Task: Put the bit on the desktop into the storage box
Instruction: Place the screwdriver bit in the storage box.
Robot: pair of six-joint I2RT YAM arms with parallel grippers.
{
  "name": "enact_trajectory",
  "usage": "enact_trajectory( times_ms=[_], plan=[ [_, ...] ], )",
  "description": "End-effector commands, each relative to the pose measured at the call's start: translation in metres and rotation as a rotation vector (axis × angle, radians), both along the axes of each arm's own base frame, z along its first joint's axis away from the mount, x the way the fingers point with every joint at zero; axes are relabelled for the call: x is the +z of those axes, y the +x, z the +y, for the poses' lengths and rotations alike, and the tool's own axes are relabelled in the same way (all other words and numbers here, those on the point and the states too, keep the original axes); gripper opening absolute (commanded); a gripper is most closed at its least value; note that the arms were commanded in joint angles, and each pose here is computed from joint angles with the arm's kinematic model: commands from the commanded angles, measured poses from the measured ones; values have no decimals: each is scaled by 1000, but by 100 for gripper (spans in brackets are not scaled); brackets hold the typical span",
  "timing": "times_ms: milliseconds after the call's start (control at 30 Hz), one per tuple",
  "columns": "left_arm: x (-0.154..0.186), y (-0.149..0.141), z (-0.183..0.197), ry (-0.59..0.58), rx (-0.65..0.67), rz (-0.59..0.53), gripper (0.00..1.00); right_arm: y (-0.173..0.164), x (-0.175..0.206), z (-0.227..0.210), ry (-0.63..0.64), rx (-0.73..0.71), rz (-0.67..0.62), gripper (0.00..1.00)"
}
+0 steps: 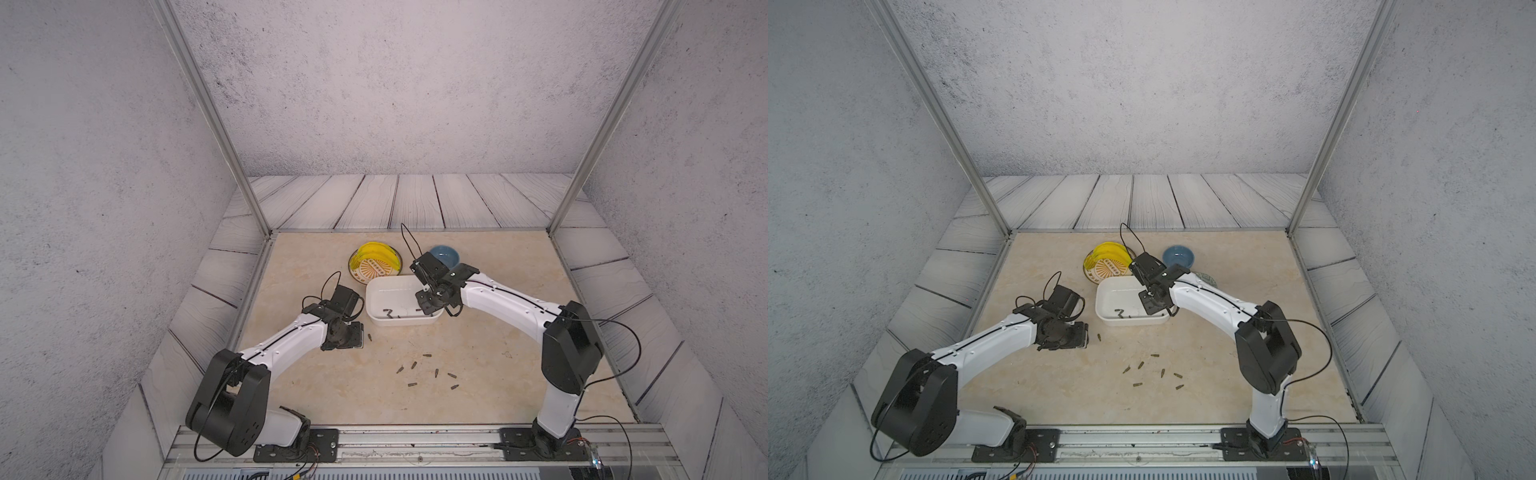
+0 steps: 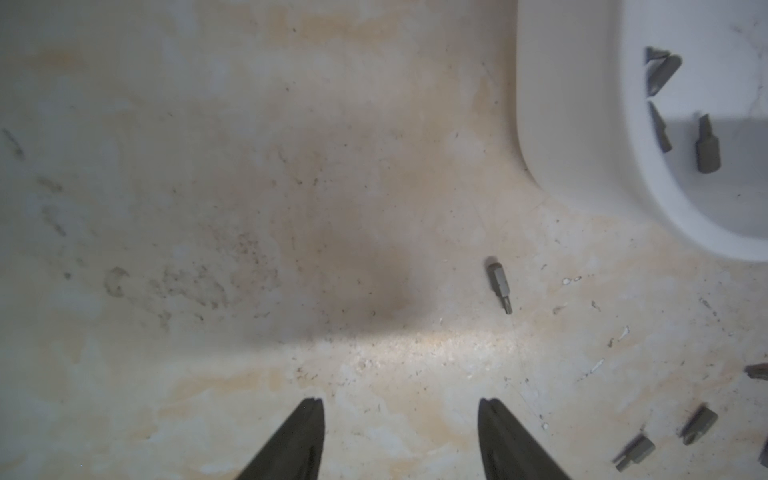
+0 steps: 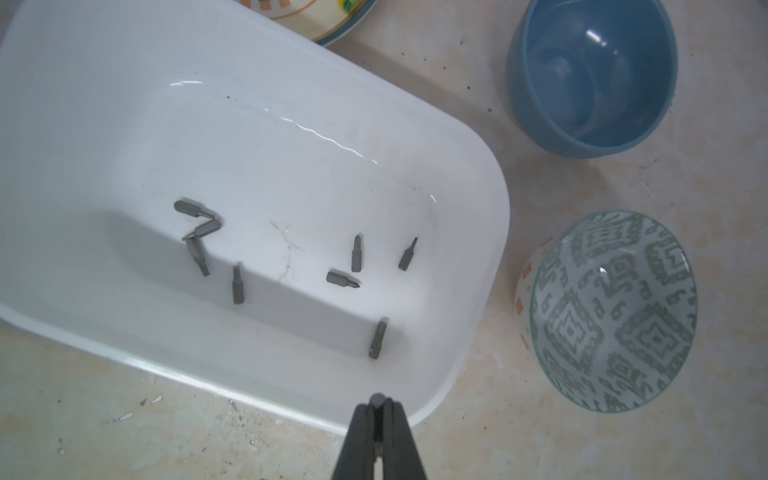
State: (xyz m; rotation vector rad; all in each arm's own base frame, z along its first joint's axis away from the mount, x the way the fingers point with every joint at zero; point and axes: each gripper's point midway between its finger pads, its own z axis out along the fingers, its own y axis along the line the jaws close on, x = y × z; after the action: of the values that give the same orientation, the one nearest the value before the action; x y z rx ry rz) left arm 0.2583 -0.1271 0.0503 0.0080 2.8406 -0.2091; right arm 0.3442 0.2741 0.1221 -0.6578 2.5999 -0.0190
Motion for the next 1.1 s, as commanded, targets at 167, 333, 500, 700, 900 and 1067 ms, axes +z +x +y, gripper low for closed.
enact_trajectory(
  times_ms=[167, 333, 500, 700, 900, 1067],
  plan=[
    [-6, 17, -9, -56, 67, -87, 65, 8, -10, 4, 4, 5, 35, 12],
    [-18, 21, -19, -93, 76, -69, 65, 12, -20, 3, -6, -3, 60, 16],
    [-22, 24, -22, -86, 71, -65, 65, 14, -22, 2, -13, -10, 62, 33],
    [-24, 25, -22, -69, 64, -60, 65, 14, -20, -1, -11, -16, 61, 38],
    [-28, 25, -26, -56, 53, -52, 65, 13, -18, -5, -14, -17, 59, 38],
    [-28, 27, -29, -59, 50, -56, 65, 12, -16, -8, -11, -22, 54, 38]
  ],
)
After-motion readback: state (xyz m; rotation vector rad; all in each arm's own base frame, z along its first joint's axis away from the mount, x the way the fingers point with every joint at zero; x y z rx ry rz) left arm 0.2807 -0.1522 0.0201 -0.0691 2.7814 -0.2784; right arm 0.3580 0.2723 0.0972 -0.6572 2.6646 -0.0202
